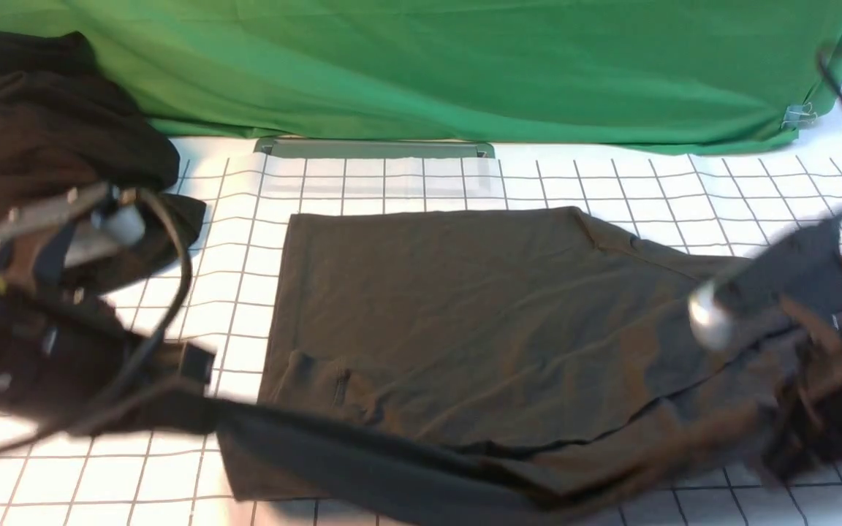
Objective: Fold a long-sleeved shirt over a white checkered tablecloth.
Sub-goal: 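Fold the black garment in half by bringing its near edge over to the far edge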
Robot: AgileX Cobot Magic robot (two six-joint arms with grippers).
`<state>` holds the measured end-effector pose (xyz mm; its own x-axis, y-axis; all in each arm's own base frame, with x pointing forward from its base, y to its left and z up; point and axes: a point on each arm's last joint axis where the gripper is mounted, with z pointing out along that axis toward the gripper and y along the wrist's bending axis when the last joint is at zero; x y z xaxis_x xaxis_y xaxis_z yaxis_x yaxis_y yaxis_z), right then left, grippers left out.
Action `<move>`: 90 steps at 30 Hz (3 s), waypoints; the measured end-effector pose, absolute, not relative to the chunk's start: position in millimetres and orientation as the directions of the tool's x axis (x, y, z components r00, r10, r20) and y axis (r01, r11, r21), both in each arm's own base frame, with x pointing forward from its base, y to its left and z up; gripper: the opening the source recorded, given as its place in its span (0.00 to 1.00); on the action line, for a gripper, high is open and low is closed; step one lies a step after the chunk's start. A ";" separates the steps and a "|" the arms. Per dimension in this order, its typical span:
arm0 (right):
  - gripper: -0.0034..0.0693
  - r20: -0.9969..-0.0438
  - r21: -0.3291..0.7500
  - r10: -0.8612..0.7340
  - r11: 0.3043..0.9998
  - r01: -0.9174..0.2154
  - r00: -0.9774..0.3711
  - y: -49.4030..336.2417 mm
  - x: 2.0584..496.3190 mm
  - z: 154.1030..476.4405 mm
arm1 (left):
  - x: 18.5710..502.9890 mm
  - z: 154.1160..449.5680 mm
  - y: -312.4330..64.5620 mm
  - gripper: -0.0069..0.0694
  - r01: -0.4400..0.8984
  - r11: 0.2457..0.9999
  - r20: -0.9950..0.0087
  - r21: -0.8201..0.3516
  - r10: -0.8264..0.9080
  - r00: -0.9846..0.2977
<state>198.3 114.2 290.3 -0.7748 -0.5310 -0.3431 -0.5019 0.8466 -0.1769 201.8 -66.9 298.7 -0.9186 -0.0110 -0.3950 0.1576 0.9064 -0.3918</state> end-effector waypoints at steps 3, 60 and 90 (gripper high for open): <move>0.06 -0.357 -0.177 -0.529 0.847 -0.500 -0.770 124.8 214.1 296.5 | 220.6 300.4 -69.2 0.11 0.152 0.909 -0.412 -0.388 -0.024 -0.911; 0.45 -0.137 0.007 -0.410 0.910 -0.414 -0.902 139.8 400.4 197.0 | 406.8 241.3 -66.4 0.11 -0.019 0.919 -0.222 -0.393 -0.115 -0.968; 0.06 -0.247 -0.003 -0.368 0.925 -0.379 -0.896 139.9 413.9 221.1 | 408.4 244.1 -66.5 0.11 -0.013 0.919 -0.235 -0.394 -0.114 -0.965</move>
